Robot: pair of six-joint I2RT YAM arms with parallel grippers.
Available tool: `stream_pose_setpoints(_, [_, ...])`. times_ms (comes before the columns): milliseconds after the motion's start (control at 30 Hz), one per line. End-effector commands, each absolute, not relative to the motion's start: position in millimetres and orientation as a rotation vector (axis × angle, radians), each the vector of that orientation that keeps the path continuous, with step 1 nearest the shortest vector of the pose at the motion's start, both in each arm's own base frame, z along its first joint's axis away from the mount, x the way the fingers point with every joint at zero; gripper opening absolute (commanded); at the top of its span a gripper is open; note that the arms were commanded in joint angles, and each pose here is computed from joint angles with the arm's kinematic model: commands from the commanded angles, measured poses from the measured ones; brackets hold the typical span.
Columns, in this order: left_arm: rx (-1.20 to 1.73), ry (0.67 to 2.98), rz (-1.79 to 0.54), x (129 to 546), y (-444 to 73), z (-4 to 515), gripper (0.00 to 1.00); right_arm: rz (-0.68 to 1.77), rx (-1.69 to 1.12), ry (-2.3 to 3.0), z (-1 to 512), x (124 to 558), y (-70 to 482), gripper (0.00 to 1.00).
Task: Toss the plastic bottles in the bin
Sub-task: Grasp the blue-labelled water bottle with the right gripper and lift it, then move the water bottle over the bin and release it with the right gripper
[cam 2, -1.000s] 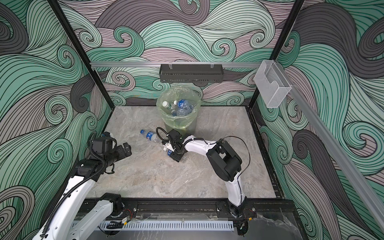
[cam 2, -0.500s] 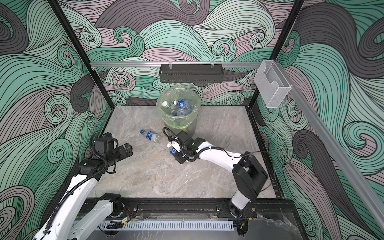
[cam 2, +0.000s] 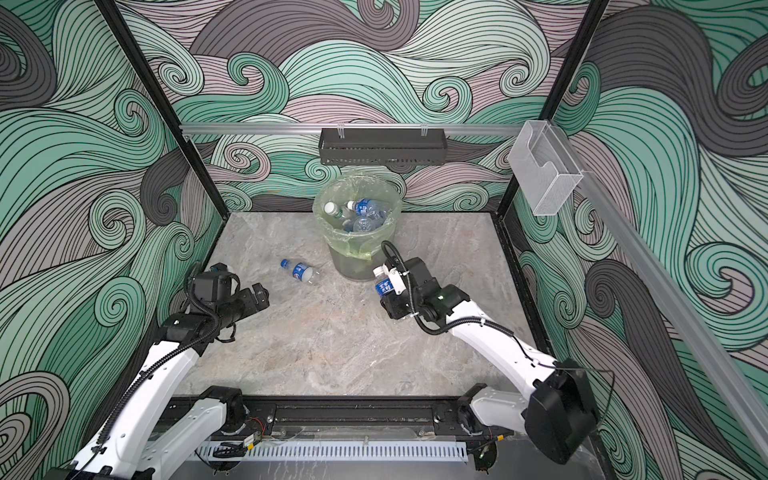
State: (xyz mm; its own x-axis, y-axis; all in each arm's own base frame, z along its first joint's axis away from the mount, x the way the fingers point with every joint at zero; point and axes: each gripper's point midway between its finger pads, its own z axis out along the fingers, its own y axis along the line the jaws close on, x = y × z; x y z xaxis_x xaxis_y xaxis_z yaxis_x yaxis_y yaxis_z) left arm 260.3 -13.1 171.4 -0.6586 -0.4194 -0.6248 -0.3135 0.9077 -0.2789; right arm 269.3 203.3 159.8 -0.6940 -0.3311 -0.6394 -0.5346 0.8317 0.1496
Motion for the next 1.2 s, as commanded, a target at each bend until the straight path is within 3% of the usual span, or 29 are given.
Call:
stream_pose_setpoints(0, [-0.533,2.325,-0.220,265.4,-14.6,176.5,0.99,0.517,-0.520,2.348,177.4,273.5,194.9,0.57])
stream_pose_setpoints(233, [-0.540,2.339,-0.244,271.3,-18.5,172.0,0.99,0.549,-0.549,2.217,234.6,284.9,200.0,0.56])
stream_pose_setpoints(467, [-0.555,2.349,-0.259,274.1,-20.5,170.4,0.99,0.619,-0.584,1.934,383.0,365.4,245.9,0.54])
stream_pose_setpoints(500, [-0.555,2.348,-0.266,274.1,-21.3,170.8,0.99,0.638,-0.571,1.908,402.1,384.2,255.9,0.56])
stream_pose_setpoints(567, [-0.556,2.346,-0.285,273.7,-23.4,171.2,0.99,0.665,-0.542,1.885,424.2,418.7,273.8,0.77])
stream_pose_setpoints(633, [-0.559,2.348,-0.303,272.9,-25.5,170.8,0.99,0.690,-0.545,1.881,432.3,439.6,288.8,0.86])
stream_pose_setpoints(767, [-0.558,2.360,-0.319,269.3,-27.7,169.5,0.99,0.685,-0.543,1.888,429.9,449.1,294.6,0.90])
stream_pose_setpoints(1167, [-0.529,2.387,-0.356,286.4,-36.3,162.6,0.99,0.632,-0.515,1.844,406.2,380.1,247.4,0.95])
